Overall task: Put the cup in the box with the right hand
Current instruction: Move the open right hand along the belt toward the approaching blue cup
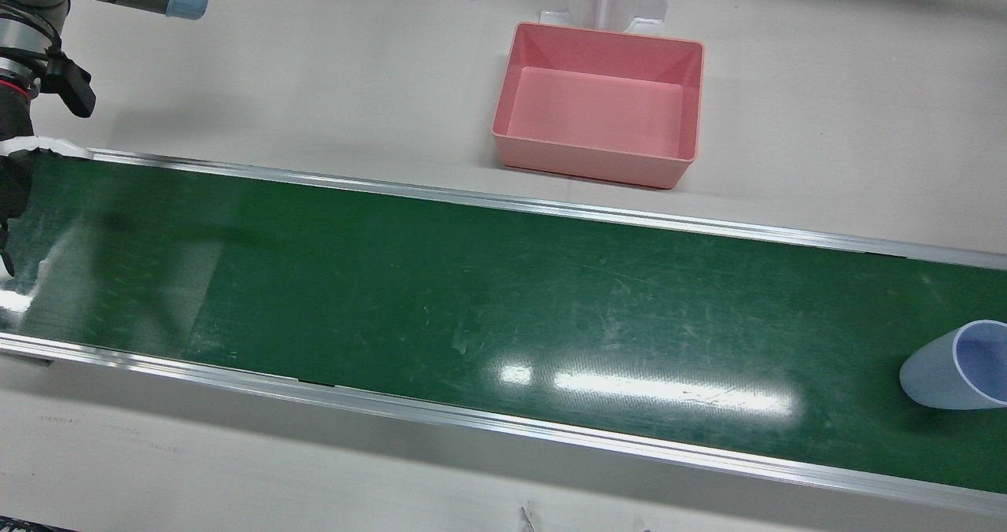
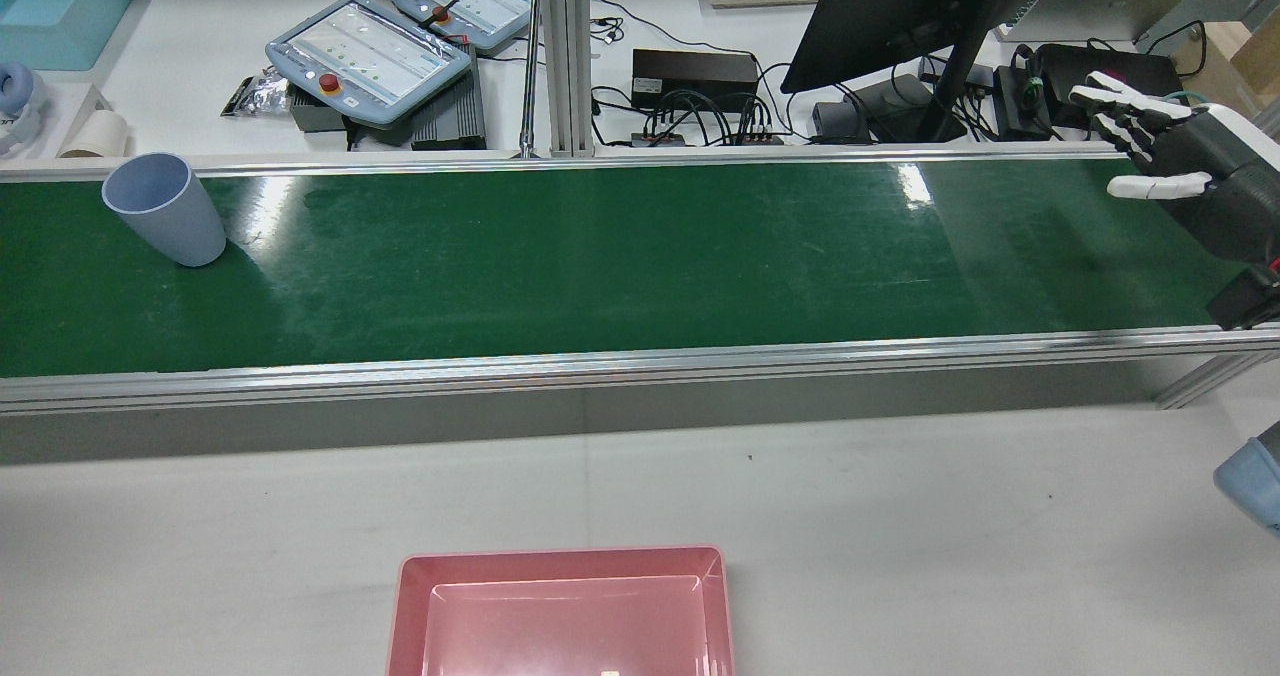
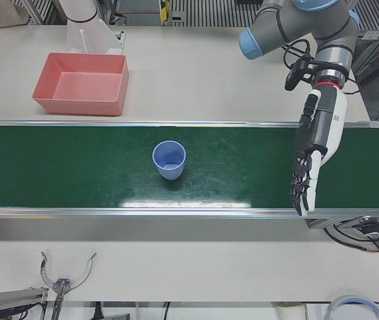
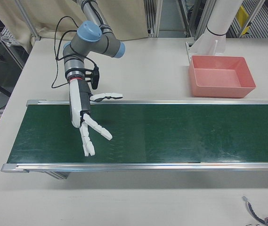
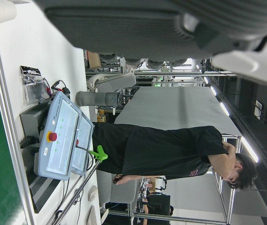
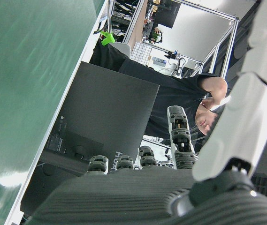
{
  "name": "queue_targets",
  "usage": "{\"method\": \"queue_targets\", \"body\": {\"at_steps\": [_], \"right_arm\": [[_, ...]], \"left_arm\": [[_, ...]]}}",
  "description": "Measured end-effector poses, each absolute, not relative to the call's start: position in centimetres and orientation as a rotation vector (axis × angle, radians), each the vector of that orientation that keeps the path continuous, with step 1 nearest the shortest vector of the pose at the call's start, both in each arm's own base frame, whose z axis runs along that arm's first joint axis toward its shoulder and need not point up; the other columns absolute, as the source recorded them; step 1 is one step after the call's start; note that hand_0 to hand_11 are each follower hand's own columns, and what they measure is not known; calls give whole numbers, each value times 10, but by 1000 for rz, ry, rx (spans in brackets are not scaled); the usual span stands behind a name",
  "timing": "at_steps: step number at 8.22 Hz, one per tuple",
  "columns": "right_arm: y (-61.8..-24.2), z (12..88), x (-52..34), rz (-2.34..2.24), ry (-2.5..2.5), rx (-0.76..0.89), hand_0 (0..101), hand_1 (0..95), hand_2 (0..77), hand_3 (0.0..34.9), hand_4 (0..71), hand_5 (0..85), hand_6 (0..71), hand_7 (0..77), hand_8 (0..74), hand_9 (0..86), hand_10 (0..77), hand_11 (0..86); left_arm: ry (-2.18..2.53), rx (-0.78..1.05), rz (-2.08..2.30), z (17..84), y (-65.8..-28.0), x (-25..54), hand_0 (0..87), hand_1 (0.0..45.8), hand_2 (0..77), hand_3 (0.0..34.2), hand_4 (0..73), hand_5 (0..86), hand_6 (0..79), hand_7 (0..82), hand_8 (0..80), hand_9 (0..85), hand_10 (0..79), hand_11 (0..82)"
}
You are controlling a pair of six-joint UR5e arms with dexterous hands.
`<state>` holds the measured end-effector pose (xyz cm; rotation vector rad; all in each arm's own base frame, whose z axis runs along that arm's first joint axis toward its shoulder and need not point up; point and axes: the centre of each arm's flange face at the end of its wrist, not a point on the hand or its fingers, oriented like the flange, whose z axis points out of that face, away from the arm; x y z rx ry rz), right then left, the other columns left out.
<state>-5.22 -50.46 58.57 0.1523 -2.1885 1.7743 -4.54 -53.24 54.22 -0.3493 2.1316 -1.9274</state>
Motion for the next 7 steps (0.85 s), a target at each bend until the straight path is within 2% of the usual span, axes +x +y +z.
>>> {"method": "queue_targets", "body": {"at_steps": [1,3,4,5,6,7], "right_arm": [[-505,586,-53,1771,-2187,157,484,147,33,37,44,55,27,93,16,44,27,54],[-506,585,-54,1762,-2183,171,496,120,33,37,44,55,27,93,16,44,27,54],[-508,582,-55,1755,-2186,177,506,196,76,49,76,49,27,93,11,38,22,54],[-511,578,-56,1745,-2191,184,506,71,71,49,76,49,27,93,11,38,27,54],[-514,575,-58,1734,-2195,193,500,185,93,48,65,49,27,104,5,27,27,54],[-518,571,-60,1724,-2199,200,498,142,114,48,65,49,27,104,5,38,27,54]], "left_arm": [[2131,-349,-1928,542,-532,-45,0,5,5,0,11,5,0,5,0,0,0,0],[2131,-349,-1928,542,-532,-45,0,5,5,0,11,5,0,5,0,0,0,0],[2131,-349,-1928,542,-532,-45,0,5,5,0,11,0,0,5,0,0,0,0],[2131,-349,-1928,542,-532,-45,0,5,5,0,11,0,5,5,0,0,0,0],[2132,-349,-1927,542,-532,-45,0,5,5,0,11,0,0,5,0,0,0,0],[2132,-349,-1927,542,-532,-45,0,5,5,0,11,5,0,5,0,0,0,0]]}}
